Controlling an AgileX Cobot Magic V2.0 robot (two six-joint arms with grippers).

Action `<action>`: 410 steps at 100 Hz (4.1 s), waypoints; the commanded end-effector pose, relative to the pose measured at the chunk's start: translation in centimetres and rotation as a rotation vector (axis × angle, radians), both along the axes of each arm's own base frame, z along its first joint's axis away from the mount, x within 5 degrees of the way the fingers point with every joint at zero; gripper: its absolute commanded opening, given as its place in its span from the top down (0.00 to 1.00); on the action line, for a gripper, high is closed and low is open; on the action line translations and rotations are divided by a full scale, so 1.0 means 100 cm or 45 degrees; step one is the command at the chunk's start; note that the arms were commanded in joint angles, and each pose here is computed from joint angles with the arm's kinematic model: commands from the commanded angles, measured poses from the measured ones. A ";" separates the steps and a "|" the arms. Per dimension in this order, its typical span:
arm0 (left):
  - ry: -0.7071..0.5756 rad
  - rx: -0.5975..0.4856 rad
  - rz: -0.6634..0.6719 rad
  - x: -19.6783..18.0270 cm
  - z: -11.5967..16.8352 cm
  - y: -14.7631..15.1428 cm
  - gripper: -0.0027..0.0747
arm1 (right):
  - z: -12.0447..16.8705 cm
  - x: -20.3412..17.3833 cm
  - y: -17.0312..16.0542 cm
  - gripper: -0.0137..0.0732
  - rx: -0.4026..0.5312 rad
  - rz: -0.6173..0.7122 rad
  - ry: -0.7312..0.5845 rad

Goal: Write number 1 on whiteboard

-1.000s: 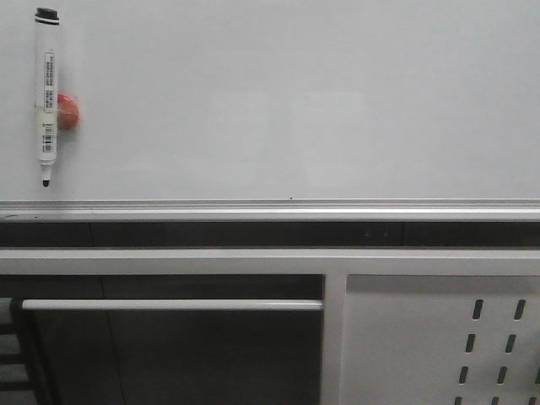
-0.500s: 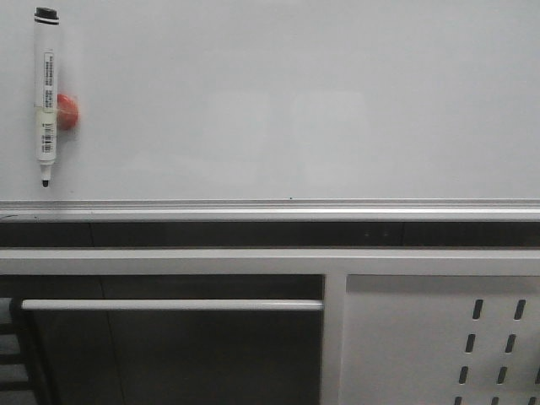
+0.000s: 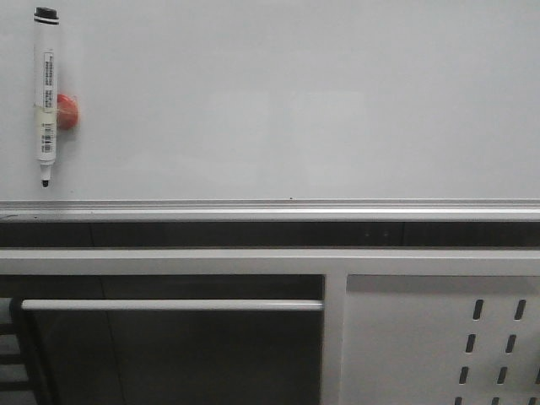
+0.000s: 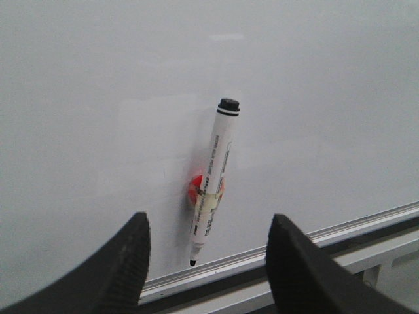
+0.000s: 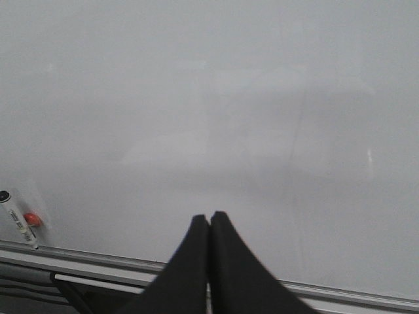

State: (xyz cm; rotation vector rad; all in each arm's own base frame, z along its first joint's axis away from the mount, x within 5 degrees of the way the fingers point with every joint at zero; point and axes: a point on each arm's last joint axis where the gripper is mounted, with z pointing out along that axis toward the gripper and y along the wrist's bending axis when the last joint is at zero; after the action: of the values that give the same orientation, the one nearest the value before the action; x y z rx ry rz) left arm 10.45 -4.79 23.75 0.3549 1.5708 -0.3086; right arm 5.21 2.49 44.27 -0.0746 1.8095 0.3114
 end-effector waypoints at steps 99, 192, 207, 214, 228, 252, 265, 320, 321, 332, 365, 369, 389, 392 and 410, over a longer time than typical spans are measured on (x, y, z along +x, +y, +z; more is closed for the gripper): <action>-0.142 -0.137 -0.016 0.083 -0.050 -0.044 0.49 | 0.013 0.002 0.001 0.93 0.032 0.006 -0.088; -0.177 -0.162 0.030 0.108 -0.046 -0.053 0.99 | 0.011 0.001 0.003 0.93 0.041 0.031 -0.056; -0.195 -0.126 -0.116 0.102 -0.045 -0.061 0.99 | 0.008 0.001 0.004 0.93 -0.017 0.061 -0.030; -0.216 -0.108 -0.208 0.097 -0.043 -0.066 0.99 | 0.008 0.000 0.006 0.93 -0.048 0.106 -0.033; -0.241 -0.079 -0.285 0.085 -0.040 -0.066 0.99 | 0.004 0.003 0.017 0.93 -0.088 0.293 0.016; -0.186 0.088 -0.519 0.066 -0.042 -0.075 0.99 | -0.011 0.029 0.023 0.93 -0.152 0.477 0.233; -0.136 0.210 -0.585 0.059 -0.044 -0.076 0.99 | -0.020 0.046 0.030 0.92 -0.159 0.607 0.366; 0.015 0.502 -0.684 0.060 -0.007 -0.078 0.99 | -0.042 0.100 0.083 0.92 -0.177 0.883 0.430; 0.019 0.506 -0.685 0.060 -0.007 -0.078 0.99 | -0.042 0.101 0.085 0.92 -0.180 0.887 0.427; 0.021 0.549 -0.769 0.061 0.001 -0.084 0.99 | -0.048 0.112 0.093 0.92 -0.196 0.885 0.422; 0.168 0.613 -0.808 0.070 0.018 -0.088 0.99 | -0.072 0.135 0.117 0.93 -0.260 0.960 0.521; 0.165 0.614 -0.809 0.070 0.019 -0.088 0.99 | -0.075 0.137 0.122 0.93 -0.249 0.975 0.531; 0.174 0.585 -0.841 0.068 0.019 -0.090 0.99 | -0.084 0.140 0.144 0.92 -0.176 1.045 0.569; 0.186 0.573 -0.838 0.068 0.019 -0.090 0.99 | -0.084 0.139 0.146 0.92 -0.179 1.056 0.569; 0.189 0.637 -0.806 0.071 0.016 -0.087 0.99 | -0.073 0.131 0.153 0.66 -0.205 1.138 0.552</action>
State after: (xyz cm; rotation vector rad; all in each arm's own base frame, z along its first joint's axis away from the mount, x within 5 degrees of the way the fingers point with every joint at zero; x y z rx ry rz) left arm 17.31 -13.33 24.21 1.2663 1.6714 -0.4433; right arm 18.72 17.64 34.45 -1.0240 2.2400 0.8174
